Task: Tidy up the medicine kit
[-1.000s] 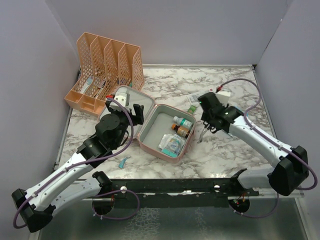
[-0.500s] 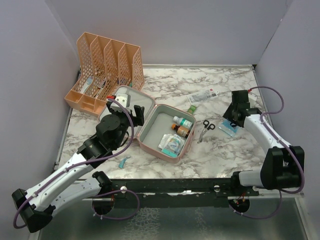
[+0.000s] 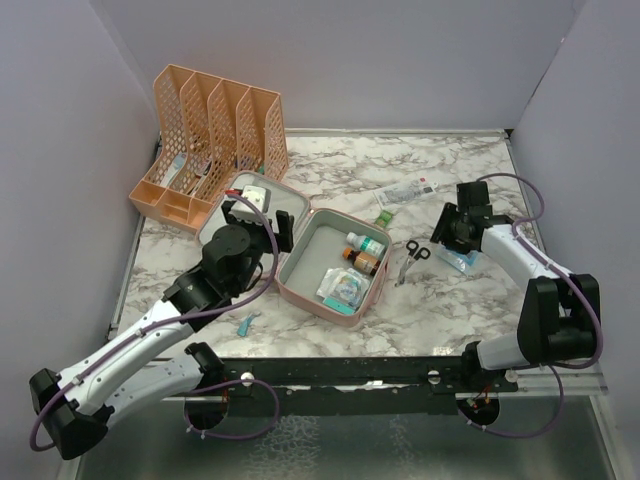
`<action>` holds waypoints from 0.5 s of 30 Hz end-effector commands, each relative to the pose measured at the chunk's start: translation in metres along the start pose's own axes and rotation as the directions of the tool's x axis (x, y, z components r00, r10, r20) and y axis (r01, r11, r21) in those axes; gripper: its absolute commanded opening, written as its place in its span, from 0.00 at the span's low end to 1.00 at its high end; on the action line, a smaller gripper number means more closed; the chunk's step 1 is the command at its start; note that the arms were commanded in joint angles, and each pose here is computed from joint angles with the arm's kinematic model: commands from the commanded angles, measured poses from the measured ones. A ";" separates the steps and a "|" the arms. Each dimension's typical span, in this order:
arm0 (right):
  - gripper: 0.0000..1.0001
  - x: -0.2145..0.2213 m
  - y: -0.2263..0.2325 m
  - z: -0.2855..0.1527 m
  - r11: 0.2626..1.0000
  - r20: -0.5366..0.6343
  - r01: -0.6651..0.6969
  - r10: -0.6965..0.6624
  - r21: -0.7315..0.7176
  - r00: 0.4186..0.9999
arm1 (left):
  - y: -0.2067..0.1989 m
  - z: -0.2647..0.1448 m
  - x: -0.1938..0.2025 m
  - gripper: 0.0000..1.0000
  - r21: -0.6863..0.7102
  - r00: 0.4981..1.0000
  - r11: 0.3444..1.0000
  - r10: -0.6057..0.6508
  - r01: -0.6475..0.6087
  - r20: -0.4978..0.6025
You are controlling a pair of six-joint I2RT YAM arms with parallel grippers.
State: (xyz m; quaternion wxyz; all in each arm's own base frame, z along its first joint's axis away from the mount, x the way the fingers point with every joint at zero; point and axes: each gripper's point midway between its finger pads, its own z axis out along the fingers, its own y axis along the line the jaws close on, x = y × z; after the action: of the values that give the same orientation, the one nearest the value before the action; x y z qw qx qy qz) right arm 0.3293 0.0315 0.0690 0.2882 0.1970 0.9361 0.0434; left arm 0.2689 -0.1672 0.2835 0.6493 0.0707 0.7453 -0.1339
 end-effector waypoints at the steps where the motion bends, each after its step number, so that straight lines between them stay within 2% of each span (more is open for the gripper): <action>1: 0.46 -0.005 0.011 0.003 0.998 0.012 0.028 -0.027 -0.061 1.000 | -0.010 0.006 0.007 0.75 0.039 1.000 0.999 -0.002 0.002 -0.014; 8: 0.46 -0.015 0.010 -0.003 0.999 0.057 0.022 -0.019 -0.047 0.998 | -0.016 0.016 0.038 0.76 0.036 0.994 0.999 -0.009 0.013 -0.111; 15: 0.46 -0.022 0.035 -0.010 0.983 0.073 0.057 -0.045 -0.175 0.996 | -0.020 0.014 0.090 0.76 -0.008 0.953 0.994 -0.104 0.106 -0.286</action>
State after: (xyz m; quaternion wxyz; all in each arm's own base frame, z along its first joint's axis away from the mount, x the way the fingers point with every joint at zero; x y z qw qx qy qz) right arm 0.3348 0.0377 0.0727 0.2980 0.1803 0.9354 0.0614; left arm 0.2753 -0.1916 0.2241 0.5780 0.0785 0.8005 -0.1376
